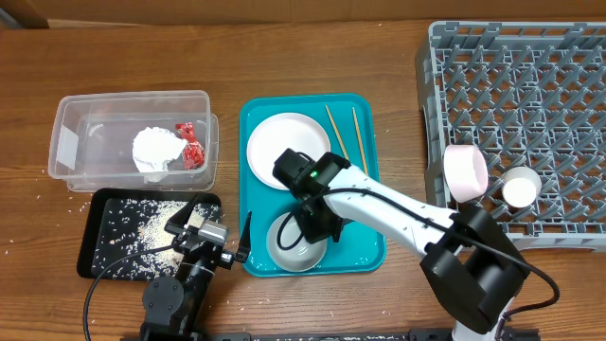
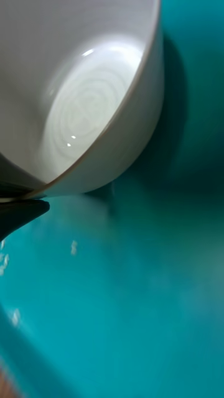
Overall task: Sort waste into correct bins and load items into the dishwasher
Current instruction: 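Grasp the grey emptied bowl with the right gripper and place in rack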
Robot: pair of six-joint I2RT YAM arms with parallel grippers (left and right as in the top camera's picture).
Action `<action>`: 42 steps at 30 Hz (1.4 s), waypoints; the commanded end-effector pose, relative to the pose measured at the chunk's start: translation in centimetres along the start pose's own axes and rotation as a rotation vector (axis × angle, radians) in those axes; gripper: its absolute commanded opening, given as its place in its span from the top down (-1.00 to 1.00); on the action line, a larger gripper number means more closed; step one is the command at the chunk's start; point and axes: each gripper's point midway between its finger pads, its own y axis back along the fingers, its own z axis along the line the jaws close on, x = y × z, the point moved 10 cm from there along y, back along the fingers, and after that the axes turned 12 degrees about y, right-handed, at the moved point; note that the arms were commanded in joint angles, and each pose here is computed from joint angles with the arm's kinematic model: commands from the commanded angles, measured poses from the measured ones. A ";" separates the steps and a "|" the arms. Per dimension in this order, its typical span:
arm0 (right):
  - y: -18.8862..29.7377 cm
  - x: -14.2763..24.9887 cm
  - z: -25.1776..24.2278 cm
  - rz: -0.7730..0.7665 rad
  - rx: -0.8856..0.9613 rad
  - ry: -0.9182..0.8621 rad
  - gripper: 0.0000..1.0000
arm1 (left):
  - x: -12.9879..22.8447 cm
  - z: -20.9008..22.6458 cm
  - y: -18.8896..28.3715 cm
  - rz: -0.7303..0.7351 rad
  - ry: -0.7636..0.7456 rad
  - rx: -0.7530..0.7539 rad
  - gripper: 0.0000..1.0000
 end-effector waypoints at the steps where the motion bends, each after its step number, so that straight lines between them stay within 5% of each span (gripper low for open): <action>1: 4.0 -0.9 -4.4 -0.139 0.217 -0.204 0.92 | 0.1 0.1 0.0 -0.006 -0.008 -0.011 -1.00; 8: 15.4 -0.5 -16.7 -0.524 0.814 -0.700 0.92 | 0.1 0.1 0.0 -0.005 -0.008 -0.011 -1.00; 14: 17.5 0.9 -26.2 -0.510 1.136 -0.842 0.92 | 0.1 0.1 0.0 -0.005 -0.008 -0.011 -1.00; 19: 15.3 2.5 -31.7 -0.378 1.176 -0.920 0.92 | 0.1 0.1 0.0 -0.005 -0.008 -0.011 -1.00; 27: 9.5 0.1 -33.4 -0.134 1.272 -0.746 0.92 | 0.1 0.1 0.0 -0.005 -0.008 -0.011 -1.00; 42: 7.5 -2.1 -27.1 -0.099 1.194 -0.559 0.92 | 0.1 0.1 0.0 -0.005 -0.008 -0.011 -1.00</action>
